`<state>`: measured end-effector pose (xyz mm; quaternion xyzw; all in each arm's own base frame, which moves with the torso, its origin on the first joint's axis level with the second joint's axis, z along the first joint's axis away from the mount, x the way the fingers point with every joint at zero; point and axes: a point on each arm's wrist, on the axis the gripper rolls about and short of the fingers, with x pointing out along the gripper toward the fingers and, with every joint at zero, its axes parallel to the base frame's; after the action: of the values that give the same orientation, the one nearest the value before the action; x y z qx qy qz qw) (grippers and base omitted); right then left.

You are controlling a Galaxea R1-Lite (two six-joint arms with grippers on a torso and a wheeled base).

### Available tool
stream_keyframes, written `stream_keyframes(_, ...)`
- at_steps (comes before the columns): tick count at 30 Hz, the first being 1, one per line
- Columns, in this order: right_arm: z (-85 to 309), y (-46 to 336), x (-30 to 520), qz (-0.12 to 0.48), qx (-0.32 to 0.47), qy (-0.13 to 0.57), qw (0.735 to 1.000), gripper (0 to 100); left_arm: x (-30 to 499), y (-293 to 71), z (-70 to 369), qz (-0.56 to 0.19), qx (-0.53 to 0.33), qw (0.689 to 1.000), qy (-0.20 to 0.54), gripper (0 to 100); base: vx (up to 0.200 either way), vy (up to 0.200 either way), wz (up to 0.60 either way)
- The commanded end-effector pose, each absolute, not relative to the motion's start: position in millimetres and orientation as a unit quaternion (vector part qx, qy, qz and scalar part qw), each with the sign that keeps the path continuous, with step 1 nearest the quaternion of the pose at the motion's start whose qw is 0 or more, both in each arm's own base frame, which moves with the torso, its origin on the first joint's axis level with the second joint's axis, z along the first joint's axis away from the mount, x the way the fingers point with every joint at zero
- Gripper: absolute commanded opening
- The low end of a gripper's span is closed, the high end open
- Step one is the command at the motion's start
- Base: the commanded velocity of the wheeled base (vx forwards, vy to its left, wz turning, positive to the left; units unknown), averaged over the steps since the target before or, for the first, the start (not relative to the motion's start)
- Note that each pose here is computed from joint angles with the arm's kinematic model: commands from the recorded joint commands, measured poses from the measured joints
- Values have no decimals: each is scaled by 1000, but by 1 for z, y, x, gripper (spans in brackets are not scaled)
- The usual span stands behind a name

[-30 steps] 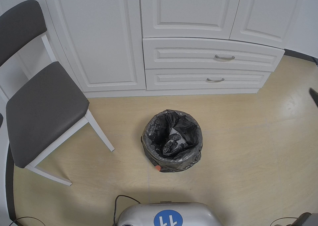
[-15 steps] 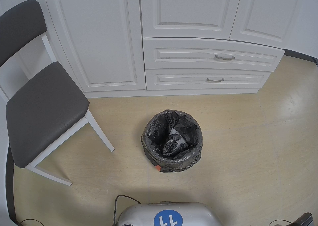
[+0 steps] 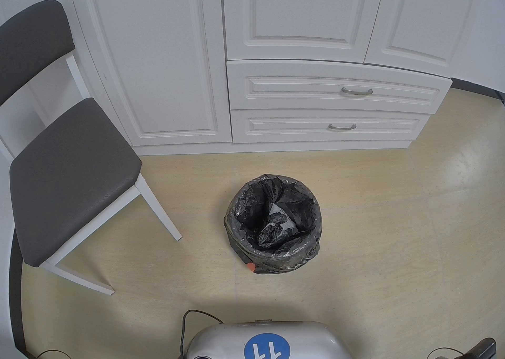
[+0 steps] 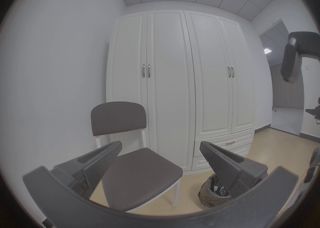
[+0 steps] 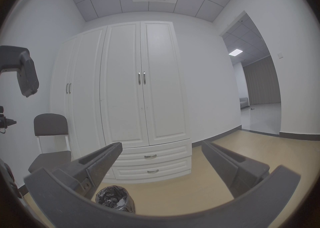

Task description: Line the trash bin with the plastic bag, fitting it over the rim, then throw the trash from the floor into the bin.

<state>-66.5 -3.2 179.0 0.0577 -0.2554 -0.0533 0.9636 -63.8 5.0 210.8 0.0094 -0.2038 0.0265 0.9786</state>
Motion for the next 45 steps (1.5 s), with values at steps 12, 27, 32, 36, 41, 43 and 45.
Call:
stream_keyframes(12, 125, -2, -36, -26, 49, -159, 986, 100, -23, 2, 86, 38, 18, 998, -50, 100, 0, 0, 0)
stream_keyframes(27, 96, 0, -25, 15, 34, -99, 994, 100, -23, 1, 79, 20, -25, 999, -6, 100, 0, 0, 0)
stream_keyframes(32, 89, 1, -24, 16, 17, -64, 998, 100, -22, -1, 76, -15, 18, 1000, 3, 100, 0, 0, 0)
stream_keyframes(36, 80, 0, -23, 13, 24, -21, 999, 100, -23, -1, 76, -15, 8, 1000, 1, 100, 0, 0, 0)
stream_keyframes(41, 81, 0, -23, 12, 46, -29, 998, 100, -23, -1, 76, -15, 8, 1000, 1, 100, 0, 0, 0)
stream_keyframes(43, 81, 0, -23, 12, 46, -29, 998, 100, -23, -1, 76, -15, 10, 1000, 1, 100, 0, 0, 0)
stream_keyframes(45, 81, 0, -23, 11, 43, -28, 999, 100, -22, -1, 76, -15, 9, 1000, 2, 100, 0, 0, 0)
